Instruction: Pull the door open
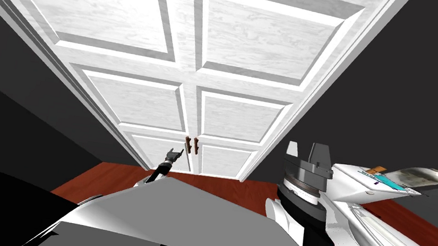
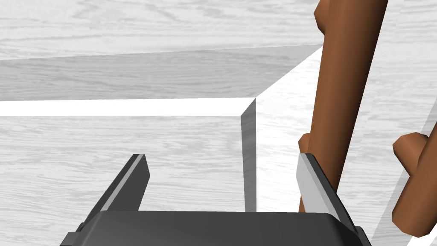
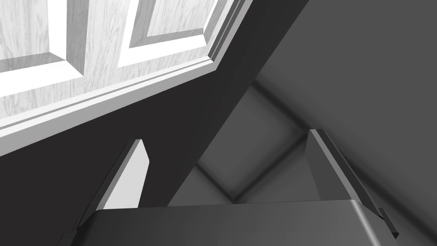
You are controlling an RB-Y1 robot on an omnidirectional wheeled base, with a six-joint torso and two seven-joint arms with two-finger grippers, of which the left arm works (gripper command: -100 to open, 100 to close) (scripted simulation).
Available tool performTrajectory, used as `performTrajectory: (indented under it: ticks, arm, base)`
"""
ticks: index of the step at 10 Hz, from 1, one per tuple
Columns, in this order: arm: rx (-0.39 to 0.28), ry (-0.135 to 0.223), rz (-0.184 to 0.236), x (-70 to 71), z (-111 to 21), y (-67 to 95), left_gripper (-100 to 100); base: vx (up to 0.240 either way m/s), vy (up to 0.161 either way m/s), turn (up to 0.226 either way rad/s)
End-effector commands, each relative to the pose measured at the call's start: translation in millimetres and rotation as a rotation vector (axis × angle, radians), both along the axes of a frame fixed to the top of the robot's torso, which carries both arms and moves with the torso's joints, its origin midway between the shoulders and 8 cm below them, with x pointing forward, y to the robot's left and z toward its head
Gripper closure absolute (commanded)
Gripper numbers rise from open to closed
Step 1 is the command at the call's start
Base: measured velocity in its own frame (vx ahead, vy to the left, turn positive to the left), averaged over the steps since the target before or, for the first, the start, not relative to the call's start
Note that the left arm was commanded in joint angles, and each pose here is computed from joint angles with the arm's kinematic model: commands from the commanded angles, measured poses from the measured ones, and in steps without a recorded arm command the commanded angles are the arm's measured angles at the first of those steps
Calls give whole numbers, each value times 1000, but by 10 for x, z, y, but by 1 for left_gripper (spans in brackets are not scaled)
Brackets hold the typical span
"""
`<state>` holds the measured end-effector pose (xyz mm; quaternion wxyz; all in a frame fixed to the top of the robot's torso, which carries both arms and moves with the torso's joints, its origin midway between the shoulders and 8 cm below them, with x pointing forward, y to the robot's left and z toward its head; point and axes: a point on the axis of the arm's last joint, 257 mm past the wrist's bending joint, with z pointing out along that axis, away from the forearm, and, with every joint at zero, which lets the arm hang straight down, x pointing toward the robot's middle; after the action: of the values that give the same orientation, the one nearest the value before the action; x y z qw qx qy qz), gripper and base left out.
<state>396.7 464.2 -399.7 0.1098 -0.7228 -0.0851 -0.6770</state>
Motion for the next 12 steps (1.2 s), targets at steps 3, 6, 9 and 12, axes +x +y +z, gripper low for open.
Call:
performTrajectory:
  ticks: [3,6,9,12]
  arm:
    - [-19,-35,-40,223,65,-267,-100]
    - [-12,-13,-23,126,-2,-151,100]
    - [-12,-13,-23,126,-2,-151,100]
    - [-8,28,-7,-87,-144,-91,-100]
  base:
    - [102,-35,-40]
    - [-5,-14,-20]
    - [-2,-15,-5]
    - [-106,16,98]
